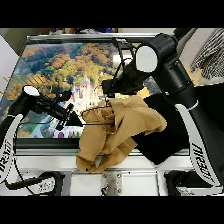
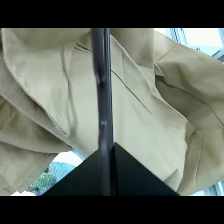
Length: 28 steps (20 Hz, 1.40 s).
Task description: Fold the clothes and pants, and hang the long-sleeved shirts on hangers.
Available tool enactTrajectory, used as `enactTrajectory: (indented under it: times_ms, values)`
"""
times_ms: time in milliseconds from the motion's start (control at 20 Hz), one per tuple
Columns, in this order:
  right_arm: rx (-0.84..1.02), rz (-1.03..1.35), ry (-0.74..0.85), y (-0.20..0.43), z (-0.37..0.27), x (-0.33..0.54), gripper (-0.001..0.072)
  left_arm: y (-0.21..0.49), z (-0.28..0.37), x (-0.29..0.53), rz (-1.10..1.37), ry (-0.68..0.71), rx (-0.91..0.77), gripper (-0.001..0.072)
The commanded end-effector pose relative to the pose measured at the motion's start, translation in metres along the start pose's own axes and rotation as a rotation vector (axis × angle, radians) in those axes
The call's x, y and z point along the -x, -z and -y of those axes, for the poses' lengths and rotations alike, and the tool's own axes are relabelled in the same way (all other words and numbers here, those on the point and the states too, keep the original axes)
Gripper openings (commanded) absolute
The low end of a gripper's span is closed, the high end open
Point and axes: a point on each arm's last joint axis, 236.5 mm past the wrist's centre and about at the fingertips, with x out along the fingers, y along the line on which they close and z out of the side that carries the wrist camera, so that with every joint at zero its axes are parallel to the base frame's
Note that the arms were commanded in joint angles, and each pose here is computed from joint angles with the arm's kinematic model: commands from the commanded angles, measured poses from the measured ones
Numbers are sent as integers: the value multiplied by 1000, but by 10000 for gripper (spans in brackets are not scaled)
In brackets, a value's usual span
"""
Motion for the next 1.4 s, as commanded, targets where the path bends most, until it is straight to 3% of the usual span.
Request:
enactTrajectory:
  times_ms: [0,150,450,750,900,1050,1200,1350]
  values:
    - [9,11,15,-3,11,7,546,1,0,0,-3,1,1,13]
    - [17,8,31,-5,26,12,546,1,0,0,-3,1,8,13]
    - [405,-92,73,20,60,40,545,1,0,0,-4,1,8,13]
    - [601,15,16,5,65,63,546,1,0,0,-4,0,8,13]
    - [628,147,-252,5,59,94,546,1,-1,0,-5,-2,8,13]
    - [660,270,-363,20,89,122,547,1,0,0,-4,-1,8,13]
    - [646,490,-368,32,119,136,546,1,0,0,-4,-1,8,14]
    - [533,616,-232,49,169,110,546,3,0,0,-11,0,9,13]
